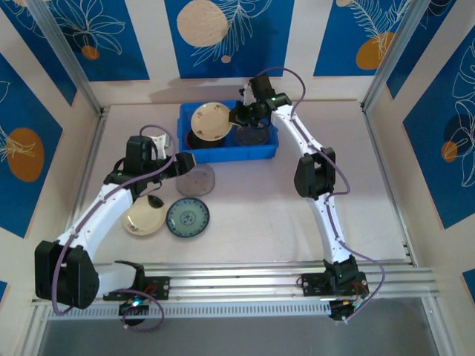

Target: Place the plates into the plastic bin on the countertop

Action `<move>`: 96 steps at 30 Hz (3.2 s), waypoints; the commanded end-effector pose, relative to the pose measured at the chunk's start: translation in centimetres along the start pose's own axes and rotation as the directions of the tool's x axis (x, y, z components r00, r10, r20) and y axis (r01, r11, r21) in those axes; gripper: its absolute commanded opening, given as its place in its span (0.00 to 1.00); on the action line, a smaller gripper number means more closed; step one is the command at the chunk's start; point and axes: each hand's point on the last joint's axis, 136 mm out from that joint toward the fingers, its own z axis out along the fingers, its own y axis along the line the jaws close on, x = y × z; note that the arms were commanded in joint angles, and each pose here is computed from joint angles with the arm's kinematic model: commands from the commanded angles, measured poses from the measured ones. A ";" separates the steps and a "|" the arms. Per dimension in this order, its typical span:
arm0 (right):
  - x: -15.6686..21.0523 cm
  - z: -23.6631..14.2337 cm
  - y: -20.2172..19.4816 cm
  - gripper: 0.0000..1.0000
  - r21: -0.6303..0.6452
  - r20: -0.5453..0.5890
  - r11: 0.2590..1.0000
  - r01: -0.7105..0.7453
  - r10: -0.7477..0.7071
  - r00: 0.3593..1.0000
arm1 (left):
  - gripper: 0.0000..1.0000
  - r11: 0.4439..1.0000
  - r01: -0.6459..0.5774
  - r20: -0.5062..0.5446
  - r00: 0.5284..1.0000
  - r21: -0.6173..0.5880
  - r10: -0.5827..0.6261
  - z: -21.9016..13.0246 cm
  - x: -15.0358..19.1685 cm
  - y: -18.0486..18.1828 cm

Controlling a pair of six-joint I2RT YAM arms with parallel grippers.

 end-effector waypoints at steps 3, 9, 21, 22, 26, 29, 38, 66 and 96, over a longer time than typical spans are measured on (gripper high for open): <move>0.2 1.2 0.6 0.00 -0.089 -0.041 0.995 -0.047 0.044 0.998 | 0.72 1.000 -0.002 0.018 1.000 0.031 0.001 0.1 -0.3 0.3; 0.8 3.6 -0.2 0.00 -0.086 -0.052 0.994 -0.068 0.064 0.997 | 0.71 1.000 0.021 0.018 1.000 0.019 -0.022 0.2 -0.1 1.1; 1.1 6.2 -1.6 0.00 -0.037 -0.036 0.995 -0.092 0.091 0.995 | 0.69 0.998 0.061 0.010 0.998 0.021 -0.061 0.6 0.4 2.0; 1.2 6.3 -1.6 0.02 -0.039 -0.038 0.995 -0.094 0.092 0.995 | 0.69 0.998 0.063 0.010 0.998 0.022 -0.063 0.6 0.4 2.1; 1.5 6.8 -1.5 0.16 -0.033 -0.041 0.995 -0.093 0.091 0.995 | 0.69 0.998 0.064 0.010 0.998 0.025 -0.065 0.7 0.1 2.1; 1.7 6.9 -1.4 0.28 -0.018 -0.039 0.996 -0.090 0.089 0.995 | 0.68 0.997 0.067 0.008 0.998 0.029 -0.067 0.9 0.0 2.2; 1.2 5.6 -1.5 0.42 0.102 0.015 0.994 -0.046 0.045 0.999 | 0.68 0.997 0.069 0.005 0.998 0.032 -0.069 1.1 0.0 2.3; -1.8 -4.2 5.6 0.41 0.223 0.184 0.950 0.219 -0.262 0.947 | 0.69 0.992 0.095 0.004 0.995 0.078 -0.095 3.0 -0.9 2.3; 19.7 -12.3 8.0 0.48 0.143 0.347 0.956 0.258 -0.292 0.891 | 0.69 0.988 0.121 -0.002 0.993 0.097 -0.121 2.2 1.0 2.1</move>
